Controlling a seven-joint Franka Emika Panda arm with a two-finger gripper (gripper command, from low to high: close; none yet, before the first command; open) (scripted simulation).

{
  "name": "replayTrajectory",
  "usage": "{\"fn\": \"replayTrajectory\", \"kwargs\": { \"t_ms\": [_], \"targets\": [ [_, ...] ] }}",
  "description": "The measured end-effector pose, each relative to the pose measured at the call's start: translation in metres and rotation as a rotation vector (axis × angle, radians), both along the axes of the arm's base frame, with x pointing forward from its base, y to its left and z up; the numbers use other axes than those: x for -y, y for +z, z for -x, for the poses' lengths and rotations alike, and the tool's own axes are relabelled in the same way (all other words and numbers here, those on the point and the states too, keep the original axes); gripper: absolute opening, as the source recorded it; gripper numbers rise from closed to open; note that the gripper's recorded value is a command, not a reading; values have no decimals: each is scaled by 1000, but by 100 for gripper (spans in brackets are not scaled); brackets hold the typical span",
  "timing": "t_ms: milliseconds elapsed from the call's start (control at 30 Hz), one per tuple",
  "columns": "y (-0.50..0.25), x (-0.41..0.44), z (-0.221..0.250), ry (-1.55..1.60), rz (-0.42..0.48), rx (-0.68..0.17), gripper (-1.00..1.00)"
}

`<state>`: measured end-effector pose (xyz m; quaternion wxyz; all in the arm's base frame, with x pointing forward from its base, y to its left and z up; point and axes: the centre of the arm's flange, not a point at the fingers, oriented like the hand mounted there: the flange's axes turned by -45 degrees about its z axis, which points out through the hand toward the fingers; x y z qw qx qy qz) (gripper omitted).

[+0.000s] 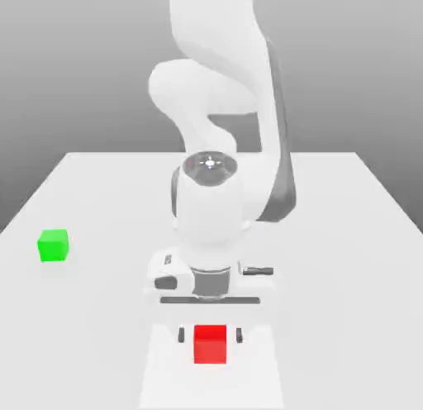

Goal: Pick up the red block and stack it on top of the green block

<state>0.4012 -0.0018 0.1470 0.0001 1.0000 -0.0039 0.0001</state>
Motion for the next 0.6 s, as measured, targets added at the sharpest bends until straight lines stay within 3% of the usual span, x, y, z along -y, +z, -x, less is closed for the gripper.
{"fn": "replayTrajectory", "kwargs": {
  "t_ms": [333, 600],
  "targets": [
    [55, 2, 0, -8, 0, 0, -100],
    [77, 147, 40, -655, 20, 4, -100]
  ]
}}
